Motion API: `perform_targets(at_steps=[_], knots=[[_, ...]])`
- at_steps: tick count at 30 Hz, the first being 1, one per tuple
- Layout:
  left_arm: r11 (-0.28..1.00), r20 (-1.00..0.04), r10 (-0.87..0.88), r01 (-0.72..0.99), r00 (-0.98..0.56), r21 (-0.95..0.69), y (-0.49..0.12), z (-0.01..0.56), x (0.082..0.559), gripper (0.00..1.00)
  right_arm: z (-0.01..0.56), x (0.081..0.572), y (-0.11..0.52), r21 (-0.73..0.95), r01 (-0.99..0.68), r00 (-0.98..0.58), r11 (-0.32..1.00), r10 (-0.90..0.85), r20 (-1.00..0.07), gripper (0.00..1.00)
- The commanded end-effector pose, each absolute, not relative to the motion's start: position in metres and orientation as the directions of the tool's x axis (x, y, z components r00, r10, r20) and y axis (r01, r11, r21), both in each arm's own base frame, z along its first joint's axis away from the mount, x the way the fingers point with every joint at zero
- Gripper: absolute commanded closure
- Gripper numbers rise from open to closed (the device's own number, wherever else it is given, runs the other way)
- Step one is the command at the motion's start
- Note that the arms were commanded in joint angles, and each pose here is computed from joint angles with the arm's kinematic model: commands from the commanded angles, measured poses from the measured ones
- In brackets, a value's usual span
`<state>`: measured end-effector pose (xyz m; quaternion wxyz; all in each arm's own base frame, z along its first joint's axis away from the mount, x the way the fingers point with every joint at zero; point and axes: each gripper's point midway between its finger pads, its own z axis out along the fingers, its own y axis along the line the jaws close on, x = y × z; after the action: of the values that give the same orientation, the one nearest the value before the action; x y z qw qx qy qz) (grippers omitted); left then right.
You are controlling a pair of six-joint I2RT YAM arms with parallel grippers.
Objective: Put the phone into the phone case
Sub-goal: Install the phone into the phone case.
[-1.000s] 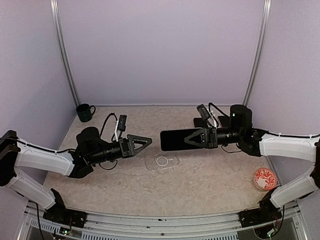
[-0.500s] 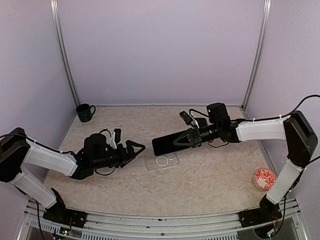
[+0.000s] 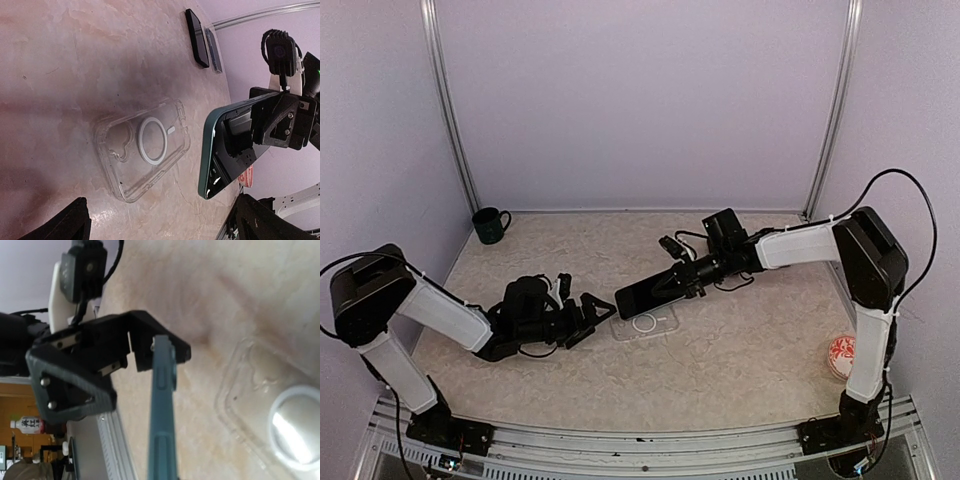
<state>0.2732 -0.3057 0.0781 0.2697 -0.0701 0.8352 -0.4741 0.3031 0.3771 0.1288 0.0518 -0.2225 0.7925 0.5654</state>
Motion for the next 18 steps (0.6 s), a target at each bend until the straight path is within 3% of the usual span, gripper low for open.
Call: perform_targets(at_steps=[1, 18], knots=[[0.481, -0.363, -0.376, 0.156, -0.853, -0.863, -0.318, 0.085, 0.28, 0.01, 0.122, 0.306, 0.381, 0.879, -0.404, -0.89, 0.254, -0.331, -0.314, 1.0], [0.482, -0.341, -0.346, 0.147, -0.874, -0.864, -0.338, 0.07, 0.283, 0.01, 0.08, 0.314, 0.379, 0.911, -0.309, -0.917, 0.274, -0.34, -0.208, 1.0]])
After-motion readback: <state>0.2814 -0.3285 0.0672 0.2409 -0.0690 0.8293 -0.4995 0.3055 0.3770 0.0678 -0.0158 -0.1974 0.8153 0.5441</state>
